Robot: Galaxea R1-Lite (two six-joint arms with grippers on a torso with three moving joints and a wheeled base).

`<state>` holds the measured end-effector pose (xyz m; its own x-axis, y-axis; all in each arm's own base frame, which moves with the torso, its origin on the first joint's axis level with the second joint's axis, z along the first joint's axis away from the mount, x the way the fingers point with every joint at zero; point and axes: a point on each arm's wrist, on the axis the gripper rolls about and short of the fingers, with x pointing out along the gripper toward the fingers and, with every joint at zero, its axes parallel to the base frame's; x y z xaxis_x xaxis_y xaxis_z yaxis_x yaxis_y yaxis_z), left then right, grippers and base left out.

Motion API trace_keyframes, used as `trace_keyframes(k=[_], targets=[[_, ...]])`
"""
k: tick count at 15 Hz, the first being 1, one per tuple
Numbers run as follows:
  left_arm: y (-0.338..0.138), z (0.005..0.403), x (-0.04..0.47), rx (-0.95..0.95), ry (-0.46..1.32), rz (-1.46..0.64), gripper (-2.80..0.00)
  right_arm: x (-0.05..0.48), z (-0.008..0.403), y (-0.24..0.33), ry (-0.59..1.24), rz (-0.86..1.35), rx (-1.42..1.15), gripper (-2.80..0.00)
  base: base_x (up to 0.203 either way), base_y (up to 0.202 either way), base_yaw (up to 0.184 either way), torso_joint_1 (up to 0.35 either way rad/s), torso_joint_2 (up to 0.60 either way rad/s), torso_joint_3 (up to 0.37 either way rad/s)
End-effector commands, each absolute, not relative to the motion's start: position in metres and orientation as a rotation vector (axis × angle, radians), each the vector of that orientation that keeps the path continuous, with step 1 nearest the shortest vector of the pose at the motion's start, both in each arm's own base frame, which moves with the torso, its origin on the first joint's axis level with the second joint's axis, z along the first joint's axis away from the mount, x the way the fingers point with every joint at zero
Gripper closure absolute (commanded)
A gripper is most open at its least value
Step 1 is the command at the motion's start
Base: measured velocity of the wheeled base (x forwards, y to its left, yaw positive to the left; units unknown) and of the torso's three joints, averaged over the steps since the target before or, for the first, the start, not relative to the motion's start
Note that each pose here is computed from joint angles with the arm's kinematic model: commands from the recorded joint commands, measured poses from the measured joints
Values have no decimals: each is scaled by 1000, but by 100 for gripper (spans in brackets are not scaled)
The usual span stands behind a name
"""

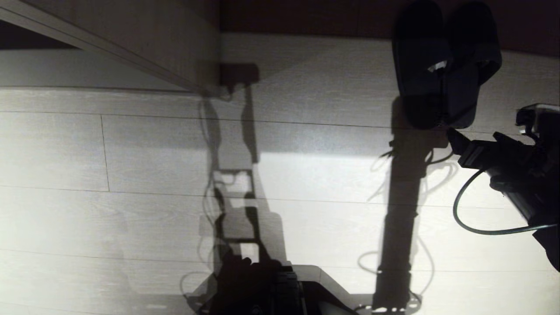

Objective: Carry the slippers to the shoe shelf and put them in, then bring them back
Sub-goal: Pick up the slippers on the floor

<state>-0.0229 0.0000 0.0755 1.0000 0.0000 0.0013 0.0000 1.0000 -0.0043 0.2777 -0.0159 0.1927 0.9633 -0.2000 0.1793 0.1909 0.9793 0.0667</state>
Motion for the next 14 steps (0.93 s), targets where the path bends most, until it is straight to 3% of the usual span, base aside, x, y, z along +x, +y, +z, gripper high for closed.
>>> trace_keyframes(k=[1,14], targets=[[0,76,-23,-5,-3,0,0,282,192,-16,-196,-196,80,-280,0,0,0,0,0,0],[0,76,-23,-5,0,0,0,321,219,-8,-335,-145,176,-280,0,0,0,0,0,0]])
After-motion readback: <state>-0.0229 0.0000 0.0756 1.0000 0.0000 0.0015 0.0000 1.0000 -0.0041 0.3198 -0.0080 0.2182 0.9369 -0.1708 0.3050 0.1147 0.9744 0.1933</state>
